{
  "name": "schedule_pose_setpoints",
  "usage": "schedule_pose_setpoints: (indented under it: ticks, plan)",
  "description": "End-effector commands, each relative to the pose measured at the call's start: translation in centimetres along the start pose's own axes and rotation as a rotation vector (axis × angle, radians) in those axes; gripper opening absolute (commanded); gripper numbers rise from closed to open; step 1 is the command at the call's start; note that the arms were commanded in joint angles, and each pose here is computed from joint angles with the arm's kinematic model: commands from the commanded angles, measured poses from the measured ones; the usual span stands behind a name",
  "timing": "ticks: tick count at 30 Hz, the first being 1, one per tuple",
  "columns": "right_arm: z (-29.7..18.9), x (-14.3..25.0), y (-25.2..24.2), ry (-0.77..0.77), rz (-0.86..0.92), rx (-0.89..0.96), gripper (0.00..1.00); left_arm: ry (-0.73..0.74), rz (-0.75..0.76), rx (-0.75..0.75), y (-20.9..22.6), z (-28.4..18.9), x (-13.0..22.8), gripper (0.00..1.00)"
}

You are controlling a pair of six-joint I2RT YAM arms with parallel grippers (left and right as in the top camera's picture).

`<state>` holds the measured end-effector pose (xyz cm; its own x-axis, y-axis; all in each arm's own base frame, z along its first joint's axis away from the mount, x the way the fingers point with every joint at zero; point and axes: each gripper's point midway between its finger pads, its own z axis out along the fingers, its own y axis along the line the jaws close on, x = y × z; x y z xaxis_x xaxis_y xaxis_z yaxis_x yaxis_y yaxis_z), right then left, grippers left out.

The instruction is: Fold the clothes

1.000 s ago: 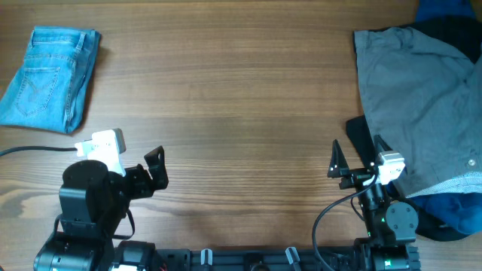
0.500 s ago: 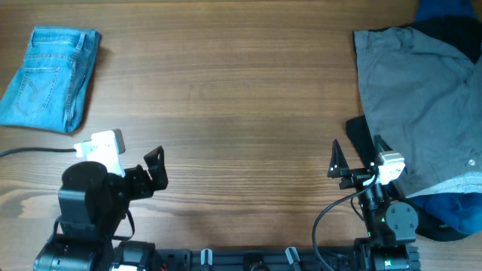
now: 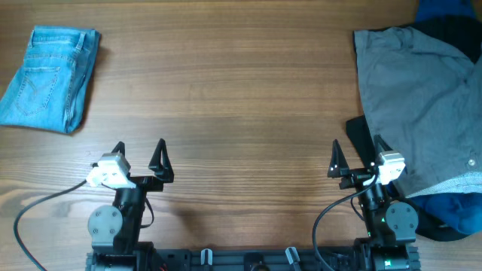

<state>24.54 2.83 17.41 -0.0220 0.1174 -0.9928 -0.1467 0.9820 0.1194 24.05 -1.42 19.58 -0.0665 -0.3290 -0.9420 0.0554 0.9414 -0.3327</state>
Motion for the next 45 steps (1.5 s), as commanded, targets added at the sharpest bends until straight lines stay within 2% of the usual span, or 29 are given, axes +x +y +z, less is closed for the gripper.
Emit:
schedule_pose_setpoints:
  ticks: [1, 4, 9, 45]
  plan:
    - [0.0, -0.2, 0.1, -0.011, 0.013, -0.003, 1.0, -0.1, 0.065, 0.023, -0.1, 0.0, -1.0, 1.0]
    - [0.0, -0.2, 0.1, -0.011, 0.013, -0.003, 1.0, -0.108, 0.143, 0.022, 0.1, 0.2, -0.6, 1.0]
    - [0.0, -0.2, 0.1, -0.011, 0.013, -0.003, 1.0, 0.025, 0.121, -0.015, 1.6, 0.7, 3.6, 1.0]
    - [0.0, -0.2, 0.1, -0.011, 0.013, -0.003, 1.0, 0.024, 0.121, -0.015, 1.5, 0.7, 3.5, 1.0]
